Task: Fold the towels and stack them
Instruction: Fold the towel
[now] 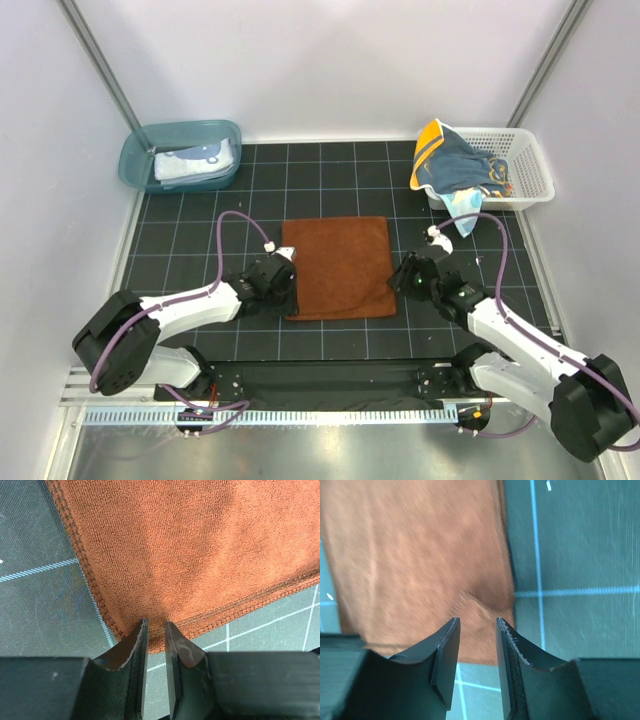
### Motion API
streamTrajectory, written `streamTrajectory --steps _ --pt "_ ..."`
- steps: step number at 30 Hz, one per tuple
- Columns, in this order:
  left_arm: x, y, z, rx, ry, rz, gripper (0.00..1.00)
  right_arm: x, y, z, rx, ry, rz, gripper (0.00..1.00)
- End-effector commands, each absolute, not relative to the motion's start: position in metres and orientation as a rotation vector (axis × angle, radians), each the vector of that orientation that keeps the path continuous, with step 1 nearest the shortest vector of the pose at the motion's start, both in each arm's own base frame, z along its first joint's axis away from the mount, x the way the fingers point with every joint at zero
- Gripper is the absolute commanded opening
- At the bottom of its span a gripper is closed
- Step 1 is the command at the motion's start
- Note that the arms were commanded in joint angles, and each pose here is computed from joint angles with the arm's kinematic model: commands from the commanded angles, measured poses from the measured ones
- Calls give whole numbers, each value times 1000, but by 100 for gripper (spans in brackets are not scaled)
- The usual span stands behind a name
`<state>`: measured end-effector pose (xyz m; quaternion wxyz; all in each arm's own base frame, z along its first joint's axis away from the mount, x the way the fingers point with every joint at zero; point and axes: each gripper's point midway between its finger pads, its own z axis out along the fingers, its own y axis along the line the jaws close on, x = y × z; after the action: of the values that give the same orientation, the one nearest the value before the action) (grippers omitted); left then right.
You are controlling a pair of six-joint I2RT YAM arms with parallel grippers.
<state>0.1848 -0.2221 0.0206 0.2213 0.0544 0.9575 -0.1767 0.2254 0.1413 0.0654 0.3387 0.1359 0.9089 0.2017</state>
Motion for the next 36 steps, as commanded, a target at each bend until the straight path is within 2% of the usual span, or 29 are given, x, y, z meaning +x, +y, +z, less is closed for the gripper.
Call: streamTrajectory --steps 1,6,13,21,30,36 --pt "178 -211 16 142 2673 -431 23 257 146 99 366 2272 501 41" --pt "177 -212 19 141 2669 -445 24 282 157 100 342 2291 457 40" --pt "179 -214 24 140 2659 -455 24 286 166 63 320 2390 405 37" --pt "180 -217 29 145 2645 -475 24 251 163 56 288 2422 396 33" --pt "180 -217 26 149 2652 -471 23 200 149 38 272 2508 447 33" --pt "180 -217 26 147 2653 -473 24 183 141 28 270 2546 437 33"
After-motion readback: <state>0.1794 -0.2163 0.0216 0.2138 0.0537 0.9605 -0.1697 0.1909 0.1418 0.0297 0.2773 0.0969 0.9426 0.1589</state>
